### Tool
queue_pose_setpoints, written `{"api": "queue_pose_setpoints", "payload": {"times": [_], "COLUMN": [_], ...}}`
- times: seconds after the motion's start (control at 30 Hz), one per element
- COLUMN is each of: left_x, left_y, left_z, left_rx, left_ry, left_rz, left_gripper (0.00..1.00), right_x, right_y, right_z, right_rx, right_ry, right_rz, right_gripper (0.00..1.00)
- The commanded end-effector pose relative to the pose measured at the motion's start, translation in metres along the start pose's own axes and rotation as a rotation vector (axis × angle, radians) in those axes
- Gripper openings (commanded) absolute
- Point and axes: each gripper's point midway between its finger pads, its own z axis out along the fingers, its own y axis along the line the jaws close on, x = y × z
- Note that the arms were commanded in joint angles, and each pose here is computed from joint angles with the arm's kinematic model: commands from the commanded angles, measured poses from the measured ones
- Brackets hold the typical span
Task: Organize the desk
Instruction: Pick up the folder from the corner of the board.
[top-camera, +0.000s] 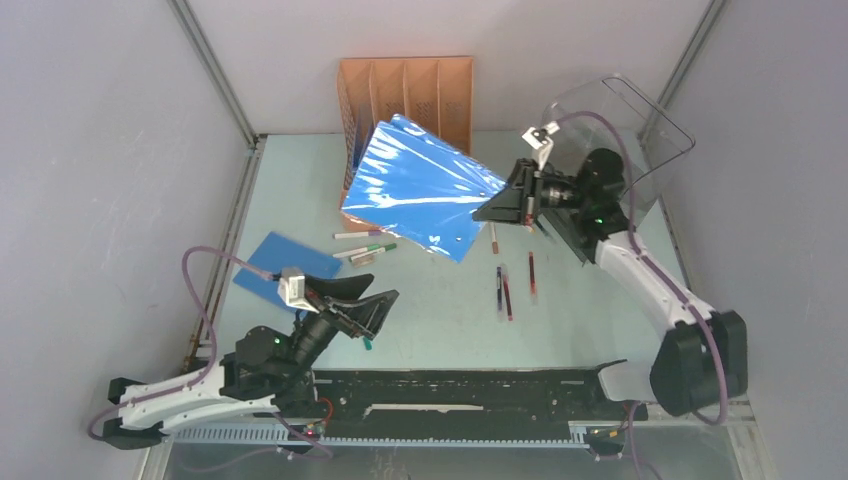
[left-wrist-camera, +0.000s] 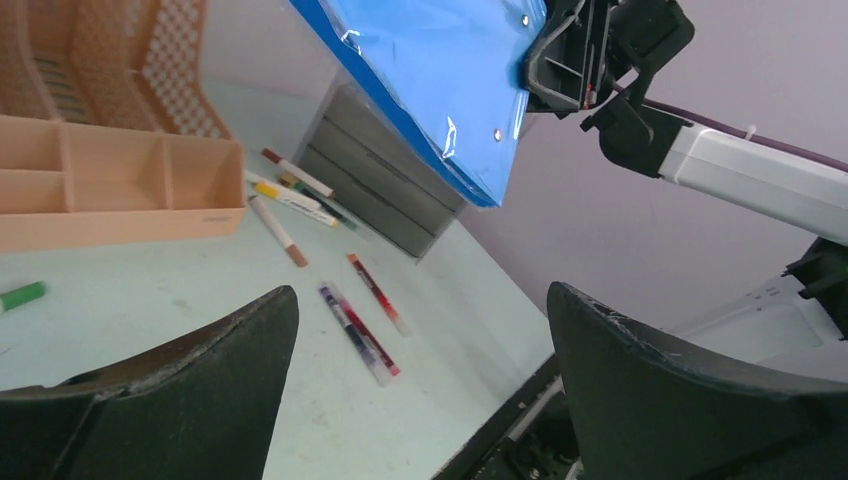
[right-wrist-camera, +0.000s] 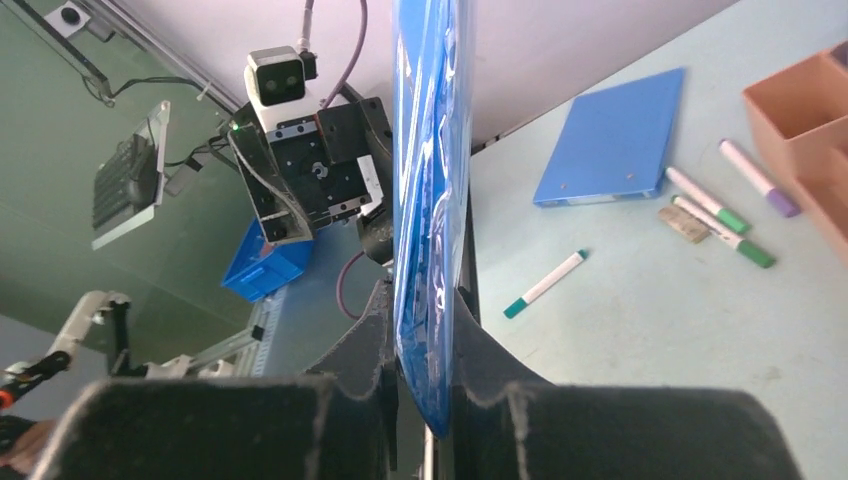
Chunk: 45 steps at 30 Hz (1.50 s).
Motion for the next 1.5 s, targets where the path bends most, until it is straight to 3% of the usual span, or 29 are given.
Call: {"api": "queue_pose_setpoints", "payload": {"times": [0.0,0.2,0.8,1.0,1.2,1.47], "left_x": [-0.028,-0.022,-0.010,-0.013,-0.004,-0.003], "left_y": [-0.049,-0.078,-0.090,-0.079,-0.083,-0.080], "left_z": [0.011,0.032,0.090,0.100,0.113,0.118], "left_rx": [0.192,0.319,0.435,0.470,0.504,0.492], "left_ry": [-0.105,-0.099,-0.125,-0.164,-0.109,-0.110], "left_rz": [-0.046,-0.062,-0.243,-0.334,-0.339,-0.334], "left_gripper": [1.00,1.00,0.98,0.86,0.73,0.49], "right_x": [-0.002,-0.008,-0.006,-0.005,-0.003,0.001], "right_y": [0.030,0.056,0.053,0.051,0.046,0.041], "right_z": [-0.028,-0.046,-0.051,-0.050,-0.049,-0.044], "right_rx": [-0.006,0.051,0.070,0.070,0.072,0.065], "right_ry": [-0.026,-0.079,-0.124,-0.125,-0.122,-0.106], "right_rz": [-0.114,-0.284,-0.260,-0.255,-0.243,-0.225], "right_gripper": [0.00,0.00,0.00,0.00,0.00,0.00]}}
